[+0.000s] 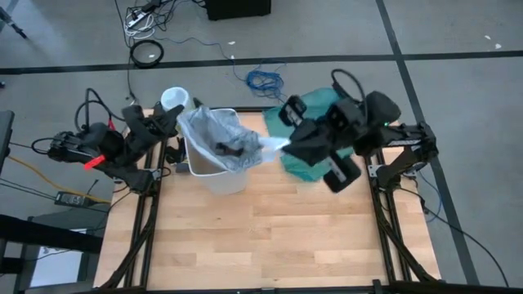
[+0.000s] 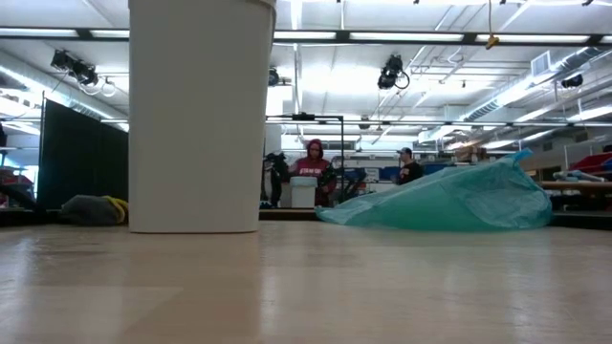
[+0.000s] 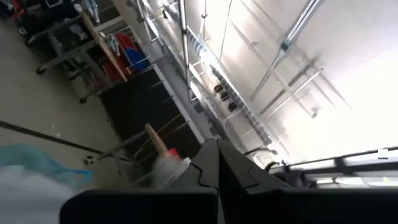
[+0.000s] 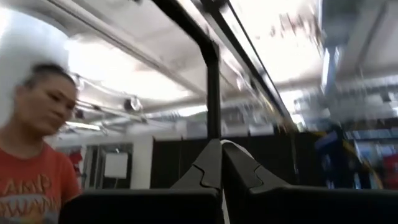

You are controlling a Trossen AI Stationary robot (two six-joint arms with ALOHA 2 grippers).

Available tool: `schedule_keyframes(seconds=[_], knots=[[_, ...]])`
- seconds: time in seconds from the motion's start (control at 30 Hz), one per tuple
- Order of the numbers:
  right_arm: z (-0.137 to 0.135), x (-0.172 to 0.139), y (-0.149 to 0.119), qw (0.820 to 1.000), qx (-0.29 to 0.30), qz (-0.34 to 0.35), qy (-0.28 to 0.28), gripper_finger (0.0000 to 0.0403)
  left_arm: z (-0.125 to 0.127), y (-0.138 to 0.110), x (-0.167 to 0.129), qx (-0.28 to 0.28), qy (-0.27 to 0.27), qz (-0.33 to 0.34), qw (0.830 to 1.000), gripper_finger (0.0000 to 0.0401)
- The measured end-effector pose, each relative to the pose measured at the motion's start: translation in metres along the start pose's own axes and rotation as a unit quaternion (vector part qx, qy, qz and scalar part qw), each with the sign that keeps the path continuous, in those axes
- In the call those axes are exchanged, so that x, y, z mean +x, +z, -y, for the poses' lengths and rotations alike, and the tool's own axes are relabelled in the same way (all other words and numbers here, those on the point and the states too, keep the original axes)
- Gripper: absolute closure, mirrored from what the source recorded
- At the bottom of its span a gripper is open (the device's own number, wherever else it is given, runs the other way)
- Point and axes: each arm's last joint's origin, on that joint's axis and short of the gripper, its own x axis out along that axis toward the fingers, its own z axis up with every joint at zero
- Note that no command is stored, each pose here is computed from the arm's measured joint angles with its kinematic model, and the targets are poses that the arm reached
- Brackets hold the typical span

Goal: Place trash/remove bag and relplace
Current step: Remove the light blue trash bag from the trash bin

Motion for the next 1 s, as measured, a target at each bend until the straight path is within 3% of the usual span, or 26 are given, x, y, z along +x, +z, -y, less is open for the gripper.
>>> schedule_keyframes(seconds=[0.2,0.33,0.43,0.53,0.63,0.73,0.87,1.0], knots=[[-0.021,0.005,-0.018,0.997,0.030,-0.064,-0.036,0.0403,0.003,-0.001,0.000,-0.049,-0.050,-0.042,0.997,0.0399],[-0.033,0.005,-0.032,0.989,0.031,-0.123,-0.075,0.0403,0.008,-0.005,-0.002,-0.068,-0.120,-0.113,0.984,0.0399],[-0.043,0.003,-0.047,0.977,0.037,-0.176,-0.118,0.0403,0.015,0.000,-0.006,-0.074,-0.201,-0.153,0.965,0.0399],[-0.052,0.000,-0.062,0.963,0.030,-0.209,-0.167,0.0403,0.023,0.013,-0.012,-0.067,-0.269,-0.138,0.951,0.0399],[-0.063,-0.003,-0.072,0.948,0.020,-0.231,-0.217,0.0403,0.026,0.028,-0.020,-0.056,-0.283,-0.124,0.949,0.0399],[-0.074,-0.010,-0.084,0.927,0.021,-0.270,-0.259,0.0403,0.024,0.038,-0.026,-0.048,-0.252,-0.131,0.958,0.0399],[-0.089,-0.023,-0.098,0.885,0.018,-0.332,-0.325,0.0403,0.006,0.037,-0.034,0.006,-0.139,-0.205,0.969,0.0399],[-0.097,-0.034,-0.104,0.852,0.002,-0.364,-0.376,0.0403,-0.013,0.028,-0.041,0.019,-0.042,-0.267,0.963,0.0399]])
